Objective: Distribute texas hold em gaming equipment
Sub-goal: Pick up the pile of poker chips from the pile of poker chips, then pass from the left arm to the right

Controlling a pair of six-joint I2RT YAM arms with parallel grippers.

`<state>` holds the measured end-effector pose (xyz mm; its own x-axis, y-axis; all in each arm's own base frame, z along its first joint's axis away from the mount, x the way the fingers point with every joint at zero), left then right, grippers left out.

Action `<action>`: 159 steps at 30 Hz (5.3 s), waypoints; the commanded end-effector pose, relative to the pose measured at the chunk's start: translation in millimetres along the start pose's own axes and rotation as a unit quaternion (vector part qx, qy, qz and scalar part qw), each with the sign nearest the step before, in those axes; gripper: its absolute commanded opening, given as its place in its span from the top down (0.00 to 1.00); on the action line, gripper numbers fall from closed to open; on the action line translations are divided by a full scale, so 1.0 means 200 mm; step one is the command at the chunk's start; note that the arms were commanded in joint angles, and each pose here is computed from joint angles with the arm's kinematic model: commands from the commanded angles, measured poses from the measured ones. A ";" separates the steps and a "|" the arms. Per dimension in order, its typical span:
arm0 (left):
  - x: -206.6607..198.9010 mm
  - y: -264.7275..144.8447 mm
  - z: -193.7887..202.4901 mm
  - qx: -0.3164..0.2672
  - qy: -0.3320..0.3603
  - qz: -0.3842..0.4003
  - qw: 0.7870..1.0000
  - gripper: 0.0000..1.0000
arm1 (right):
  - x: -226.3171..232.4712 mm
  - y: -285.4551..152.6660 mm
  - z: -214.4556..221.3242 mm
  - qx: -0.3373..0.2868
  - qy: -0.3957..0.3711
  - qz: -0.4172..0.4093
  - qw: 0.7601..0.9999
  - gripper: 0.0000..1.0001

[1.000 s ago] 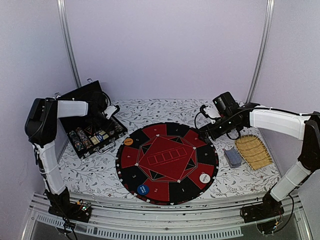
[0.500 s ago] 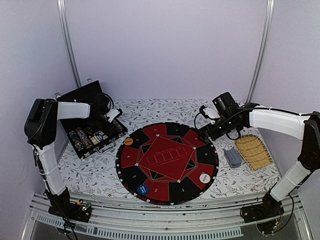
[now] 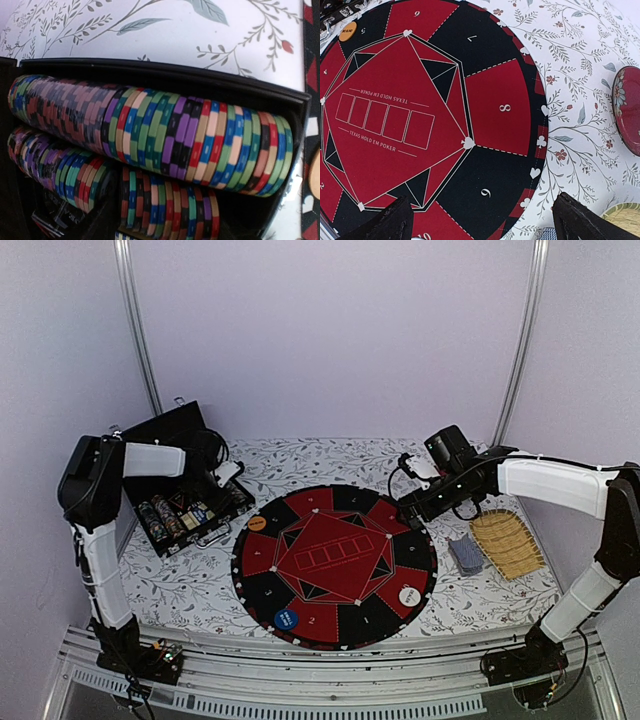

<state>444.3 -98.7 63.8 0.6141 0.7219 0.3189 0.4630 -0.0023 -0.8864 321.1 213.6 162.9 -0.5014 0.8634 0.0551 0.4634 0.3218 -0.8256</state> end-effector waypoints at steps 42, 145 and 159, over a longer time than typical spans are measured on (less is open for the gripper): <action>-1.02 -1.24 -0.37 -0.275 -0.303 0.529 0.744 1.00 | 1.03 -0.31 -0.27 -0.206 -0.391 -0.188 0.877 0.01; -1.31 -0.50 0.59 -0.081 -0.472 0.489 0.729 0.97 | 1.73 0.62 0.21 -0.085 -0.452 -0.343 0.819 0.86; -1.27 -0.47 0.58 -0.078 -0.461 0.441 0.766 0.36 | 1.67 0.58 0.22 -0.072 -0.451 -0.316 0.832 0.97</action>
<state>172.6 -214.2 49.1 0.1021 0.4462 -0.8891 0.2394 -0.8785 -0.4134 177.0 527.8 52.2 -0.9905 -0.1343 -0.0303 -0.0748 0.7092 -0.7010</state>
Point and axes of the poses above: each gripper's point midway between its finger pads, its own y axis out along the fingers, its own x axis along the line the jaws close on, z = x × y, the point moved 4 cm from there along -y, back along the fingers, and after that the axes turned 5 degrees about y, right-handed, at the moved point
